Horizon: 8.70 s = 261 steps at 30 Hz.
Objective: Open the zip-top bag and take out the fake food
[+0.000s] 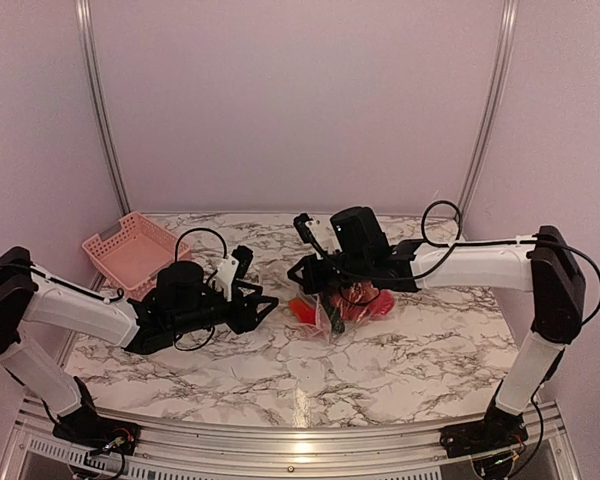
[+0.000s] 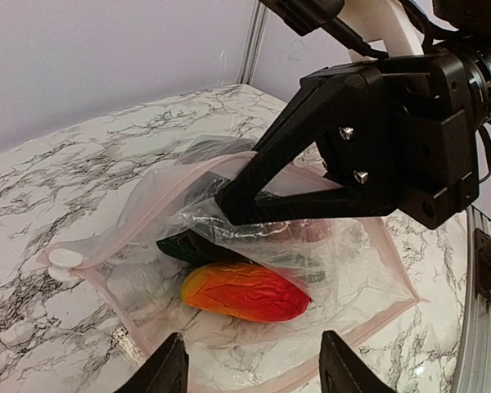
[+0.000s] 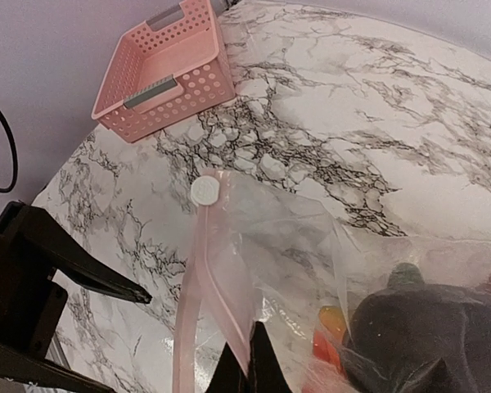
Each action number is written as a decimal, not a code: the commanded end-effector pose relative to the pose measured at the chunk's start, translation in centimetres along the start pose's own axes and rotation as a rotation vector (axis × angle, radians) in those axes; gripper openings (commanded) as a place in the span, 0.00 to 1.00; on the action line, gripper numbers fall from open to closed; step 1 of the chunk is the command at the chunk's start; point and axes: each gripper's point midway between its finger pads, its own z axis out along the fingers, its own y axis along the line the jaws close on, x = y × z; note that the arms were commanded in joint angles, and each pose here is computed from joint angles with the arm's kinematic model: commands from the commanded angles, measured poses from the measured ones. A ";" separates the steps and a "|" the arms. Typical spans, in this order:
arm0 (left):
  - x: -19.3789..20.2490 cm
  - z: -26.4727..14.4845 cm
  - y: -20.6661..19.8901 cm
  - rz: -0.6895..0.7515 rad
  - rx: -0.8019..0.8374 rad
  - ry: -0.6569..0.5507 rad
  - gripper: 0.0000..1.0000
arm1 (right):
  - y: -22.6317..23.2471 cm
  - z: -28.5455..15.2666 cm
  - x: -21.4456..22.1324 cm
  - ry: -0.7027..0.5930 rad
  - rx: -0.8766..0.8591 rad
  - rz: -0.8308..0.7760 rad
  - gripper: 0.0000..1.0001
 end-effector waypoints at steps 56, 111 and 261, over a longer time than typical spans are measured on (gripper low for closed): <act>8.2 10.0 0.6 -0.825 0.064 0.207 0.57 | -20.5 -6.9 4.7 0.061 0.146 0.204 0.72; 4.7 4.0 6.0 -0.754 -0.097 0.163 0.31 | -18.4 -11.7 8.1 -0.105 0.161 0.321 0.00; 9.9 9.4 3.3 0.262 0.070 0.181 0.75 | -16.4 -9.4 7.8 -0.059 -0.034 0.279 0.00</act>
